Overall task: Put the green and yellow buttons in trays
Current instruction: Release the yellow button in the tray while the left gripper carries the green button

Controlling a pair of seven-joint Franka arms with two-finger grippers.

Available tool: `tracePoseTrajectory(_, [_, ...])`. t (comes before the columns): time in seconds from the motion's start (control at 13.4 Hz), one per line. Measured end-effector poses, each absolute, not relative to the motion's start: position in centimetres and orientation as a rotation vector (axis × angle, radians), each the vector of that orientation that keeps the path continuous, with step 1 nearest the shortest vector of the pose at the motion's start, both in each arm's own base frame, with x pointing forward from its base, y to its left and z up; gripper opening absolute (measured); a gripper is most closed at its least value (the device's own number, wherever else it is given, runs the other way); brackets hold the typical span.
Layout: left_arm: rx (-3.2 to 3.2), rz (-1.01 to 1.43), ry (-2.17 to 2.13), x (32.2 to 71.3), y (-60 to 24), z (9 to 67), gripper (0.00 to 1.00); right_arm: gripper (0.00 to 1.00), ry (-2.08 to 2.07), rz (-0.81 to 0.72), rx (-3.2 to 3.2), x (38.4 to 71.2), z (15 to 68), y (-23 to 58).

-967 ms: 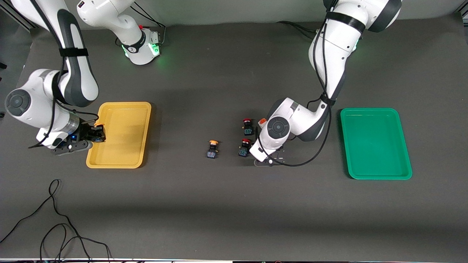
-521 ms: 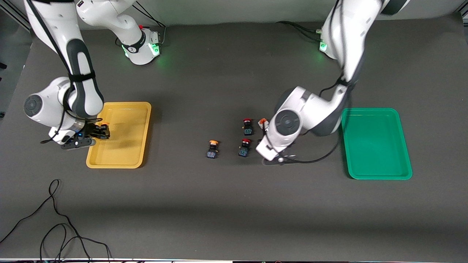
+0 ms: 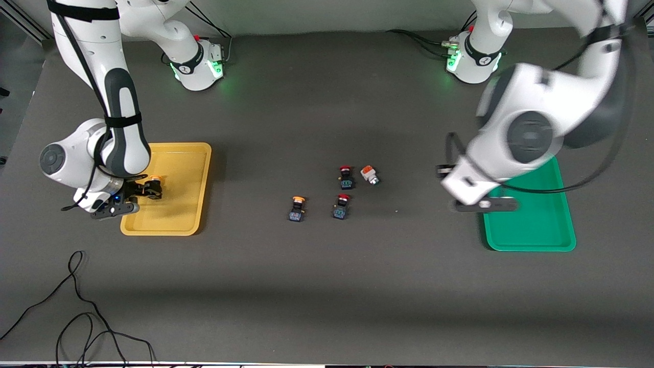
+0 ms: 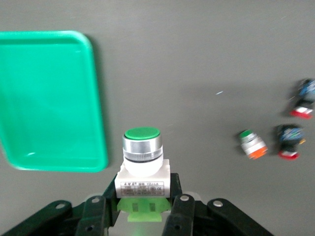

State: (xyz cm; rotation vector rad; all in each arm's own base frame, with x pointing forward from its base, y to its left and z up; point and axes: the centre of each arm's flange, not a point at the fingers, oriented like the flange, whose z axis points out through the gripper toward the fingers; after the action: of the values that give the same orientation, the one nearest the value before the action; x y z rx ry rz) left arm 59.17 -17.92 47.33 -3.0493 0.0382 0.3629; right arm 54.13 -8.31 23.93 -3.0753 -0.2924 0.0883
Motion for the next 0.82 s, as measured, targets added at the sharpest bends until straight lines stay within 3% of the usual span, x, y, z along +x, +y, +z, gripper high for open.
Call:
tracePoseTrajectory(0.45, [-3.047,0.472,0.208,59.6,0.8,45.1,0.41,1.0,-0.317,0.193,-3.083,62.1,37.5,-3.4])
tracePoseTrajectory(0.6, [-3.03,0.412,0.243,59.4,4.6,41.7,0.41,1.0,-0.277,0.168,-3.095,63.2,40.1,1.3])
tracePoseTrajectory(0.82, [-3.047,0.341,0.312,57.4,9.2,34.8,0.41,1.0,-0.098,0.176,-3.125,62.7,39.8,13.4])
